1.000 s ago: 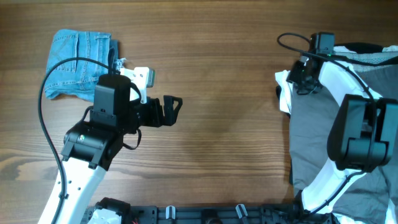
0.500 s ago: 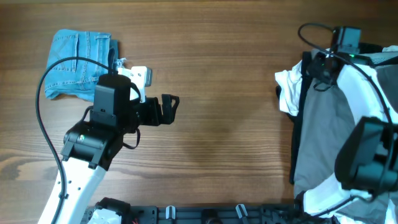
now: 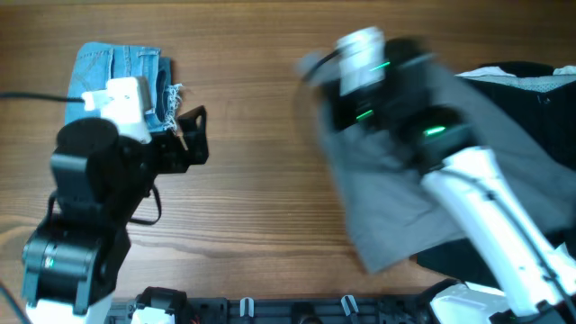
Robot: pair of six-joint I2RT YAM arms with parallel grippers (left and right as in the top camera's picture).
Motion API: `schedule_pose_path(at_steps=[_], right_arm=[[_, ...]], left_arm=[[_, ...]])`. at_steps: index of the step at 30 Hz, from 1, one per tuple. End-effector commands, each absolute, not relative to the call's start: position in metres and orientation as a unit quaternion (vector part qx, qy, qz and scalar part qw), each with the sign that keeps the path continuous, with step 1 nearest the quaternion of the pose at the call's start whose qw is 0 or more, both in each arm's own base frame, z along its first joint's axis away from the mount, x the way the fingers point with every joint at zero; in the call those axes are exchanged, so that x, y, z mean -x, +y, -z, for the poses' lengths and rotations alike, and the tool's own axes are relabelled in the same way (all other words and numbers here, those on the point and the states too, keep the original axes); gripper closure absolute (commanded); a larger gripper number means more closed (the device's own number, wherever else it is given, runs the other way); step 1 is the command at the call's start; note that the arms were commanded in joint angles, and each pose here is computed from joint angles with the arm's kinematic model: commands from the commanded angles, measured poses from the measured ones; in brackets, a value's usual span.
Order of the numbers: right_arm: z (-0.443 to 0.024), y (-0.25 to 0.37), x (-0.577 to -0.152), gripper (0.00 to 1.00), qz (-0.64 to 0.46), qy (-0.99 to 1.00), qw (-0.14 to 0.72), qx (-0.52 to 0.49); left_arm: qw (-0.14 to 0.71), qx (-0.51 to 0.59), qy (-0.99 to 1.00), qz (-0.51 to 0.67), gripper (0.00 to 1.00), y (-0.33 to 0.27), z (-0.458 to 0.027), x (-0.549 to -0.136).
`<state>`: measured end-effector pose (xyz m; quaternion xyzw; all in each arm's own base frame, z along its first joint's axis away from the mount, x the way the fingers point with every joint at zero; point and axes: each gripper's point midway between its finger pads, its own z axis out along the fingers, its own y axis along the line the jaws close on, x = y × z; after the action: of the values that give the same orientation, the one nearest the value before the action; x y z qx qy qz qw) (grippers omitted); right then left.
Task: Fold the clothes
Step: 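Grasp the grey shorts with the right gripper and drag them left onto the table center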
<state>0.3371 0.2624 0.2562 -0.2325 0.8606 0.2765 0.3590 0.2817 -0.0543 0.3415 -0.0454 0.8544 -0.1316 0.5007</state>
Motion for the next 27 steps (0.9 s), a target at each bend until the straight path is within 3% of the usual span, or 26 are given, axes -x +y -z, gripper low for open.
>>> schedule_pose_path(at_steps=[1, 2, 6, 11, 15, 22, 27], right_arm=[[-0.234, 0.351, -0.263, 0.40, -0.312, 0.833, 0.297, 0.348], [-0.226, 0.364, -0.248, 0.29, -0.299, 0.833, 0.293, 0.361], [-0.240, 0.333, -0.275, 0.21, -0.251, 0.865, 0.335, 0.278], [-0.304, 0.232, -0.320, 0.20, -0.246, 0.870, 0.411, 0.120], [-0.348, 0.150, -0.326, 0.21, -0.242, 0.850, 0.468, 0.021], [-0.297, 0.110, -0.306, 0.20, -0.184, 0.908, 0.375, -0.026], [-0.266, 0.109, -0.304, 0.20, -0.164, 0.934, 0.315, -0.031]], left_arm=[[0.521, 0.056, 0.848, 0.076, 0.00, -0.033, -0.350, -0.278], [0.523, 0.055, 0.847, 0.074, 0.00, -0.032, -0.350, -0.278], [0.516, 0.050, 0.851, 0.081, 0.00, -0.036, -0.347, -0.280], [0.450, -0.033, 0.880, 0.146, 0.00, -0.078, -0.315, -0.299], [0.328, -0.089, 0.917, 0.209, 0.00, -0.138, -0.239, -0.336], [0.277, -0.171, 0.908, 0.265, 0.07, -0.245, -0.108, -0.411], [0.268, -0.267, 0.890, 0.254, 0.19, -0.291, -0.032, -0.411]])
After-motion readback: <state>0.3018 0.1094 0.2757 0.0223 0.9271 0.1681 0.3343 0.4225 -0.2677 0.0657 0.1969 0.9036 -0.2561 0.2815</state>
